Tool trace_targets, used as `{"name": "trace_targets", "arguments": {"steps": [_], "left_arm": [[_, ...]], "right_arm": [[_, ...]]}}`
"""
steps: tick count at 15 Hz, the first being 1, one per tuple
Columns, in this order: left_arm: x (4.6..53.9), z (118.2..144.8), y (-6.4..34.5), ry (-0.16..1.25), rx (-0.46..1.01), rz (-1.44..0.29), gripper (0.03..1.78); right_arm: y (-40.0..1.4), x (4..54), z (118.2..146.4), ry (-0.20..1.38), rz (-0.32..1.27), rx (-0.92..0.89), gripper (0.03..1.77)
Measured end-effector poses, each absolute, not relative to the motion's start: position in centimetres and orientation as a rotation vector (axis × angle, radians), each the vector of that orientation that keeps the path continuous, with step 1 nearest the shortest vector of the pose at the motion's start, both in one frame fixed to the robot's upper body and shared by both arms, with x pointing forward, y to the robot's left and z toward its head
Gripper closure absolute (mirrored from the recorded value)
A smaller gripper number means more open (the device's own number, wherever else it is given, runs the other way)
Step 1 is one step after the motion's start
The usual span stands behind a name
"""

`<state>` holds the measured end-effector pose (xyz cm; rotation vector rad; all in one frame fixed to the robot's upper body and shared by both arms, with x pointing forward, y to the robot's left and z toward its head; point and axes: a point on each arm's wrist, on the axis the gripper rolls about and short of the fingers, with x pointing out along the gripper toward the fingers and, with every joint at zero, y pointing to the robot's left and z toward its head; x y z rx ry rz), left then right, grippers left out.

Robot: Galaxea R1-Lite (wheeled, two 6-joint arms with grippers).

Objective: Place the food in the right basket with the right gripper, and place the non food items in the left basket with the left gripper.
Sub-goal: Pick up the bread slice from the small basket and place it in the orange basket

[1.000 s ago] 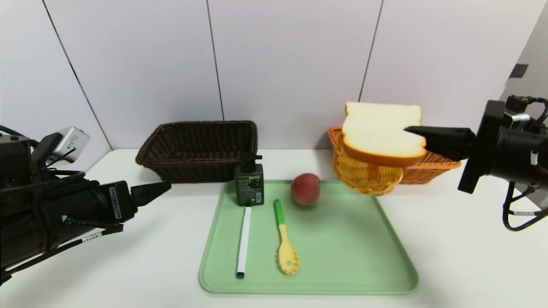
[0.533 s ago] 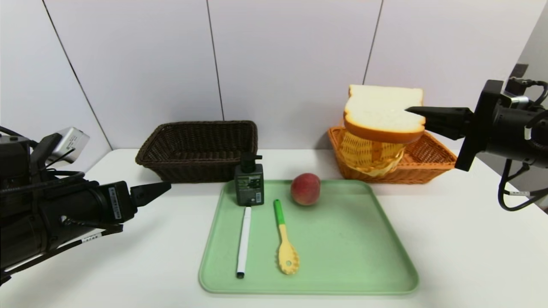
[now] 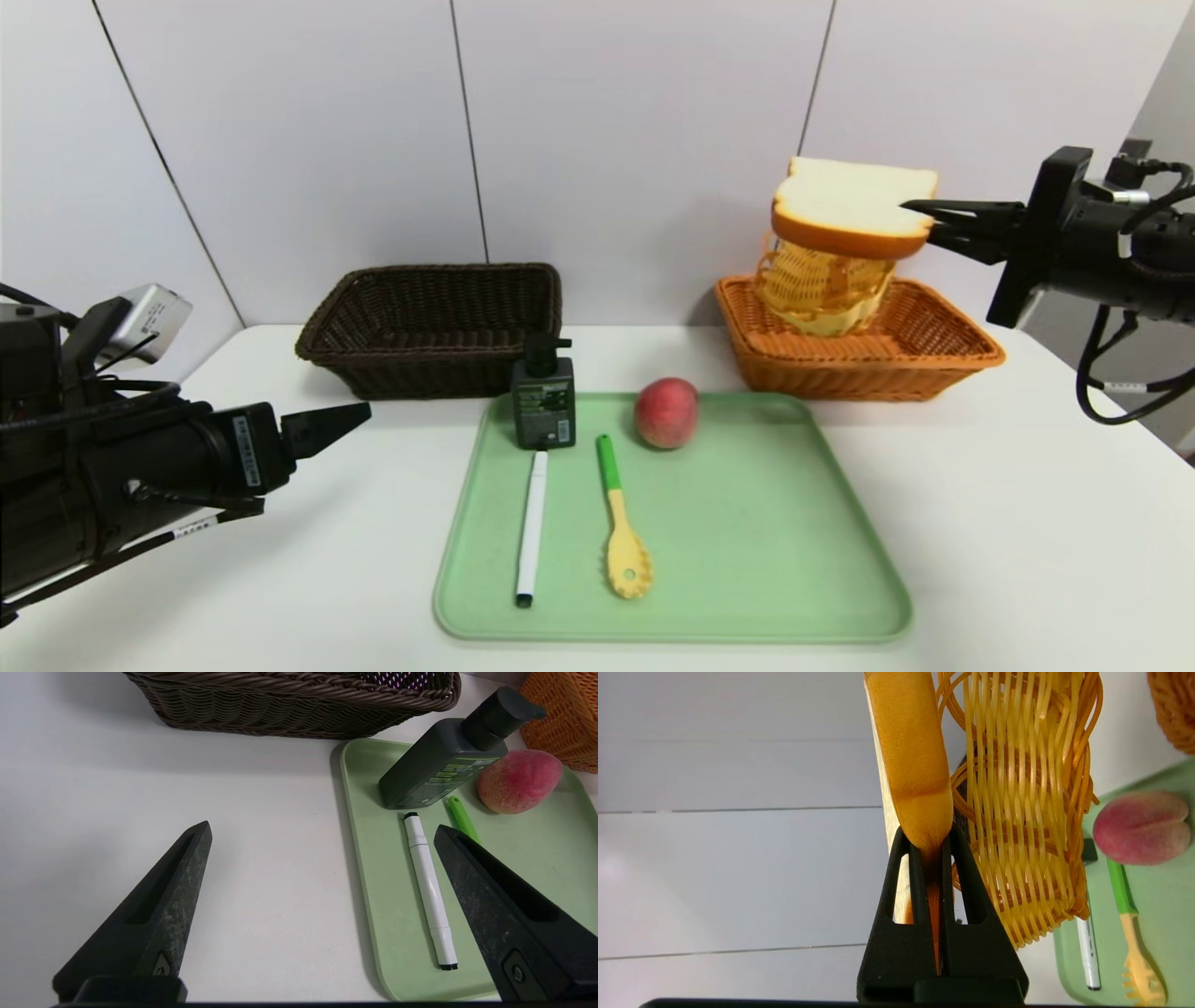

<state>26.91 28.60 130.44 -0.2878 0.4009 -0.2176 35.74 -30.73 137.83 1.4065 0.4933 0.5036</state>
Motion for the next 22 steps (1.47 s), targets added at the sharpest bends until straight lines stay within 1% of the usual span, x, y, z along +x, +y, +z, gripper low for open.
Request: {"name": "trace_targets", "arguments": {"steps": [5, 8, 12, 14, 16, 22], "left_arm": [[26.8, 130.5, 28.6, 0.399, -0.288, -0.22, 0.12], [26.8, 130.4, 28.6, 0.403, -0.288, -0.219, 0.12], [26.7, 130.2, 28.6, 0.407, -0.289, -0.218, 0.12], [26.6, 130.0, 28.7, 0.414, -0.288, -0.218, 0.12], [26.5, 129.9, 28.7, 0.415, -0.287, -0.219, 0.12], [26.7, 129.9, 28.7, 0.416, -0.288, -0.219, 0.12]], "right_arm": [[-31.7, 40.8, 136.6, 0.421, 0.384, 1.437, 1.7], [-32.7, 44.5, 136.2, 0.392, 0.33, 1.535, 1.7], [-33.4, 47.7, 133.6, 0.412, 0.249, 1.589, 1.7], [-33.8, 48.4, 132.4, 0.42, 0.209, 1.598, 1.7], [-34.1, 48.8, 131.8, 0.426, 0.192, 1.602, 1.7], [-34.4, 48.7, 131.7, 0.426, 0.18, 1.605, 1.7]]}}
